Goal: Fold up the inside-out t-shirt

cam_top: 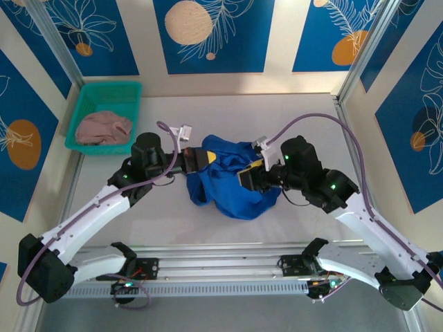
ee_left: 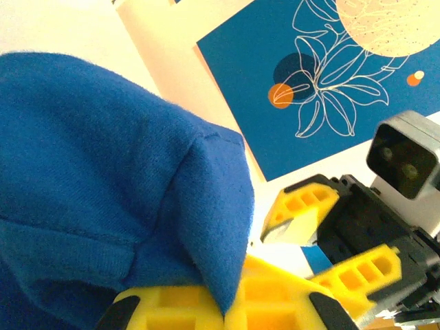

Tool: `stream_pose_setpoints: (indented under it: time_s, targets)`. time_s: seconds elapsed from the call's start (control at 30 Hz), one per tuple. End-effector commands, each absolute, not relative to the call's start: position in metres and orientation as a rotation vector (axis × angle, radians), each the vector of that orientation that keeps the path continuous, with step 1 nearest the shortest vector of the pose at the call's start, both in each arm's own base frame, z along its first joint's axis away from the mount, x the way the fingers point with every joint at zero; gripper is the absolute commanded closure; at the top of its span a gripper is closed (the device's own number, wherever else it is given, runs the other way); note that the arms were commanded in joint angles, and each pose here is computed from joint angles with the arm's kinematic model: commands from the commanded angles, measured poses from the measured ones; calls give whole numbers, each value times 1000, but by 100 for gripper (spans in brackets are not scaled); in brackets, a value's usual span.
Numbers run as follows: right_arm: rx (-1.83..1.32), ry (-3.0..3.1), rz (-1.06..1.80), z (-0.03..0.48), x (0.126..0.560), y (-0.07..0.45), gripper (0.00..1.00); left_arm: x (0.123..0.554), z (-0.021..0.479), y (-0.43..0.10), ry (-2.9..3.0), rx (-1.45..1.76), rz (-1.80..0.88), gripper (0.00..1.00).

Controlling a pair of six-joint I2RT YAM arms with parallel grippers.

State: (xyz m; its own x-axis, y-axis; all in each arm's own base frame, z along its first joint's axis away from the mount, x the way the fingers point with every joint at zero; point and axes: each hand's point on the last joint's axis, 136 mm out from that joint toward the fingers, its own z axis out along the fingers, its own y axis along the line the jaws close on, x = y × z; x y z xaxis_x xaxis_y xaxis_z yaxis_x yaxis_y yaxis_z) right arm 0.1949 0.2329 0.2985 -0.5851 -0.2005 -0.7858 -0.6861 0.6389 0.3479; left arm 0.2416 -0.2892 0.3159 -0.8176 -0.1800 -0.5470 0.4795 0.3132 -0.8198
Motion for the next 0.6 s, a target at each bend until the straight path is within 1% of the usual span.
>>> stream_pose_setpoints:
  time_s: [0.0, 0.07, 0.17, 0.33, 0.57]
  targets:
    - [-685, 2112, 831, 297, 199, 243, 61, 241, 334, -292, 1973, 308, -1550, 100]
    - [-635, 2152, 808, 291, 211, 247, 61, 240, 334, -292, 1971, 311, -1550, 100]
    - [-555, 2170, 830, 289, 228, 254, 58, 238, 334, -292, 1968, 323, -1551, 100]
    - [-515, 2206, 849, 278, 240, 264, 54, 236, 336, -292, 1963, 339, -1552, 100]
    - [-476, 2227, 841, 270, 252, 266, 53, 233, 337, -293, 1958, 361, -1559, 100]
